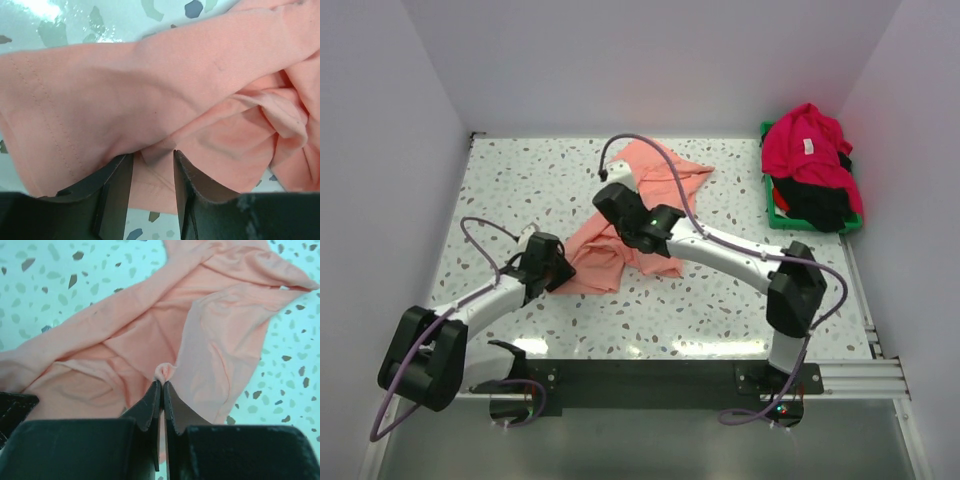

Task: Fold and stack the t-shirts
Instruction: Flatten the tshirt out

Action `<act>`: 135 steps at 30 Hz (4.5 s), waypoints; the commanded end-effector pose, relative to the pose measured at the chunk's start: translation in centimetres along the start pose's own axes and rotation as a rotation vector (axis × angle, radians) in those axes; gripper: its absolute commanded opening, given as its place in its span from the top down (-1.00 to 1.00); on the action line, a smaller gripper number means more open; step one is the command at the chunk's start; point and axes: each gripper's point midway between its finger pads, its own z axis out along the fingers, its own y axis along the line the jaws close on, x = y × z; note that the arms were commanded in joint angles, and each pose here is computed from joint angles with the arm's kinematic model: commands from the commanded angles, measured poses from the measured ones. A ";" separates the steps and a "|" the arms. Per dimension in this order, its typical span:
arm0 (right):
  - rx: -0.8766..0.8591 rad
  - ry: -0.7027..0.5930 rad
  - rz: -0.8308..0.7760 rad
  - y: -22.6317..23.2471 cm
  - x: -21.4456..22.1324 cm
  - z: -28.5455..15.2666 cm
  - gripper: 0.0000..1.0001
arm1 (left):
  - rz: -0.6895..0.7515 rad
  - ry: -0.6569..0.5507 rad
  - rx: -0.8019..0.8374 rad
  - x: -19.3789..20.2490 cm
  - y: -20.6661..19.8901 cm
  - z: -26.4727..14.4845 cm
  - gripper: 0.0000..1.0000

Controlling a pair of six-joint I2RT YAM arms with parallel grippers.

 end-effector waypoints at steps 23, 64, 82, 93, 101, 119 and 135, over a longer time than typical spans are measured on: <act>0.264 -0.097 0.460 -27.7 -5.3 -4.5 1.00 | 0.008 -0.369 0.053 -17.9 -8.2 -5.7 1.00; 0.163 -0.001 0.873 -33.7 5.3 -2.9 1.00 | -0.046 0.005 -0.024 -0.4 2.2 -4.4 -0.04; 0.127 -0.022 0.883 -33.2 4.7 -2.8 1.00 | -0.025 0.083 -0.063 1.9 1.6 -0.5 0.55; 0.096 -0.062 0.874 -33.1 2.0 -5.8 1.00 | -0.007 -0.292 0.133 -11.4 -5.8 -11.0 1.00; 0.068 -0.259 0.843 -33.1 -4.4 -15.9 1.00 | -0.031 -0.595 0.279 -19.2 -8.1 -24.6 1.00; -0.064 -0.697 0.815 -34.6 -20.4 -29.0 1.00 | -0.081 -0.912 0.453 -28.4 -14.1 -37.5 1.00; -0.366 -0.825 0.863 -35.9 -33.5 -15.0 1.00 | -0.017 -0.912 0.713 -44.9 -23.8 -29.1 1.00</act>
